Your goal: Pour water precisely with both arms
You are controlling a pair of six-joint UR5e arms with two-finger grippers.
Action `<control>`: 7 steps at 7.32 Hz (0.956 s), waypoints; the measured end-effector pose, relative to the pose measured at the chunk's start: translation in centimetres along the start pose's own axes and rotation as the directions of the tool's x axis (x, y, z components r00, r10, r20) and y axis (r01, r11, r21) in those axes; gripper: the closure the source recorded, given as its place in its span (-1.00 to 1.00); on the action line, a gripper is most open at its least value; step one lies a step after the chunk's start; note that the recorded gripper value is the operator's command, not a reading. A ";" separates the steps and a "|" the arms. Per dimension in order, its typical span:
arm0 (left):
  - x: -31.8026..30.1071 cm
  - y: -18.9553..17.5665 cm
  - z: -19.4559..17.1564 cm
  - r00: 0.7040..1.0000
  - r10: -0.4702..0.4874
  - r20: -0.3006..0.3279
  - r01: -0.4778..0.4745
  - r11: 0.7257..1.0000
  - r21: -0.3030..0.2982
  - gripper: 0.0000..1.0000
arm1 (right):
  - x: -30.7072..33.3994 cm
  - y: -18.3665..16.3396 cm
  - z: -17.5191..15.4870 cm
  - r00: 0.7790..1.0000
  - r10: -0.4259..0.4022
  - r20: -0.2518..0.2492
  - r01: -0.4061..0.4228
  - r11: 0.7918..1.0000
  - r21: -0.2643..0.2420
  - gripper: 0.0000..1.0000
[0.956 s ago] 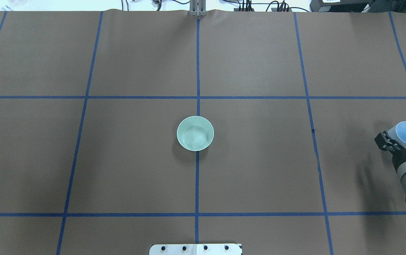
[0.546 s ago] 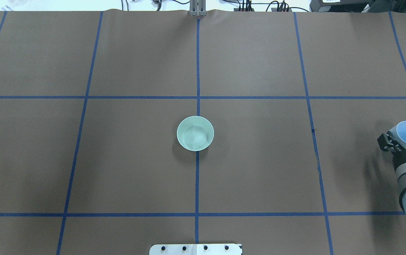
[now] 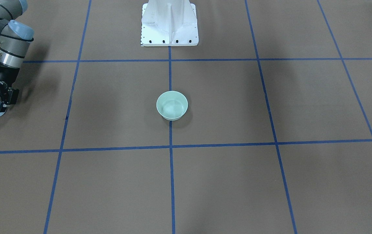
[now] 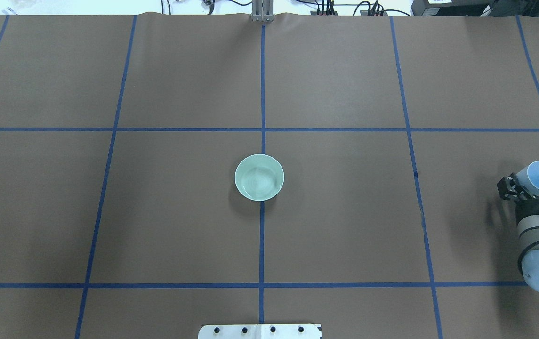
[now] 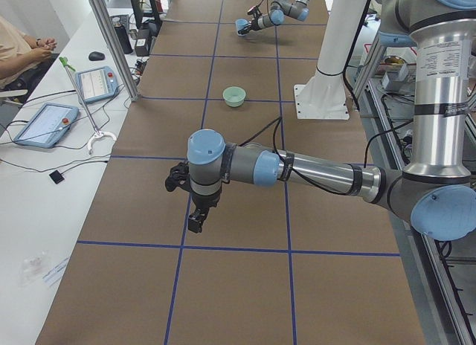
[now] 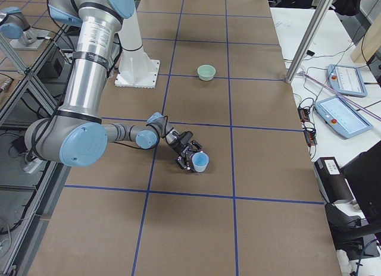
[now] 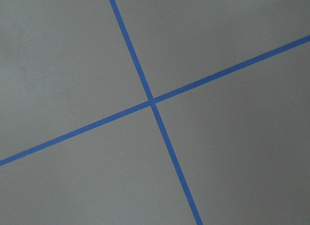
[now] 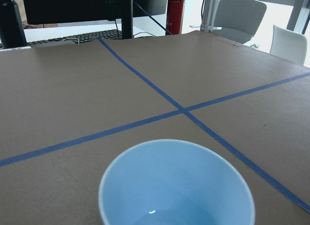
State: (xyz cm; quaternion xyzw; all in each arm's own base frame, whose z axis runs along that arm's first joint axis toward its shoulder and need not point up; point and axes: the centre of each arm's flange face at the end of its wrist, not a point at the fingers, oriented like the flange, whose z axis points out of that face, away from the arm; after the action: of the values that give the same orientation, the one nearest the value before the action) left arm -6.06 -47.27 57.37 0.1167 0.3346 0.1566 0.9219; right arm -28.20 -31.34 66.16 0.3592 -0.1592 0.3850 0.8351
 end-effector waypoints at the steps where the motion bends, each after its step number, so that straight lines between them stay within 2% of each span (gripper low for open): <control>1: 0.0 0.0 0.0 1.000 0.000 0.000 0.000 1.000 0.000 -1.00 | 0.2 0.1 0.3 1.000 -0.004 -0.002 0.004 1.000 0.011 0.71; 2: -0.1 0.2 0.2 1.000 -0.003 -0.001 0.003 1.000 -0.003 -1.00 | 0.4 0.1 0.6 1.000 -0.007 -0.003 0.007 1.000 0.022 1.00; 5: -0.5 1.6 1.1 0.999 -0.043 -0.010 0.043 0.999 -0.026 -1.00 | 0.6 -0.4 1.0 1.000 -0.010 -0.002 0.010 0.999 0.052 1.00; 7: -0.4 2.9 1.4 0.981 -0.191 -0.011 0.191 0.981 -0.033 -1.00 | 0.1 -1.8 1.2 1.000 -0.025 0.009 0.025 0.998 0.057 1.00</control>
State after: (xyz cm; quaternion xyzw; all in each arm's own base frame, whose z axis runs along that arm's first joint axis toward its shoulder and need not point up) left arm -6.03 -44.91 59.55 0.0682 0.3484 0.0735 0.9320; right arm -26.77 -32.91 66.21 0.3866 -0.1479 0.3771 0.8285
